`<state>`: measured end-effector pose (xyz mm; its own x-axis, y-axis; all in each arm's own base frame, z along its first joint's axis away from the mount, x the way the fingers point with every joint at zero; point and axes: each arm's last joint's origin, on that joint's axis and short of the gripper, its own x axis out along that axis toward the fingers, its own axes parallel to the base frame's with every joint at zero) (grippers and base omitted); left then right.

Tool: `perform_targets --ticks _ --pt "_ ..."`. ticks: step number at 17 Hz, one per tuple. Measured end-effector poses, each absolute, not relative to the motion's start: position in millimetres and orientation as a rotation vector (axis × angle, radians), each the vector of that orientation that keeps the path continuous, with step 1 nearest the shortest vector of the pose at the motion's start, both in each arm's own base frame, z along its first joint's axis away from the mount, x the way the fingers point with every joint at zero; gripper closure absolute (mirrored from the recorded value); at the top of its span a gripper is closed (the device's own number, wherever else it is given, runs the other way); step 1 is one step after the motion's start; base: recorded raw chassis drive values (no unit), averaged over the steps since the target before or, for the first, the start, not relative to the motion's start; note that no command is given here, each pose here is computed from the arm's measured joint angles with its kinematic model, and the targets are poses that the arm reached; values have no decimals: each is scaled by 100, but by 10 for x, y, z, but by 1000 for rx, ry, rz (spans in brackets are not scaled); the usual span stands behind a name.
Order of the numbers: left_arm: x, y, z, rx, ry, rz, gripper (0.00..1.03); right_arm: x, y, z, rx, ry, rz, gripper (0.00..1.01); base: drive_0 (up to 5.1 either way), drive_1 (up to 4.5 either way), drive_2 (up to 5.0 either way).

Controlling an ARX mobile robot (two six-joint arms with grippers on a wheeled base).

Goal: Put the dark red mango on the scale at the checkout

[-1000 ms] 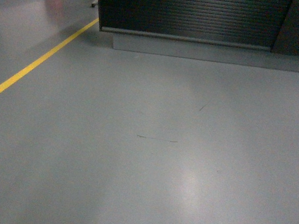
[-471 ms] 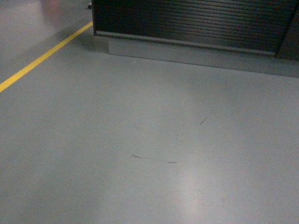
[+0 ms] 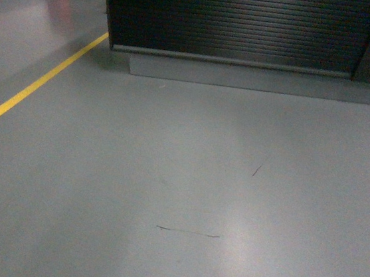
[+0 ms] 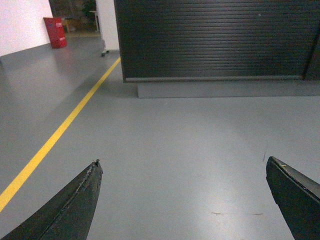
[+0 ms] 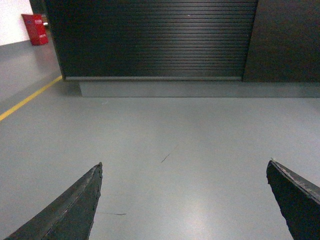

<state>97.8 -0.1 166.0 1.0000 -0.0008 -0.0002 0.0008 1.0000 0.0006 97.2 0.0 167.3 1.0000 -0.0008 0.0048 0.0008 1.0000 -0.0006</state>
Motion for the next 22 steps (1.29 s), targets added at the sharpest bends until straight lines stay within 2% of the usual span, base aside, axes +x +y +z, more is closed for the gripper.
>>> perform_targets --ticks 22 --pt "977 -1 1654 1 6 0 5 972 0 1673 -1 -5 0 3 -2 414 -419"
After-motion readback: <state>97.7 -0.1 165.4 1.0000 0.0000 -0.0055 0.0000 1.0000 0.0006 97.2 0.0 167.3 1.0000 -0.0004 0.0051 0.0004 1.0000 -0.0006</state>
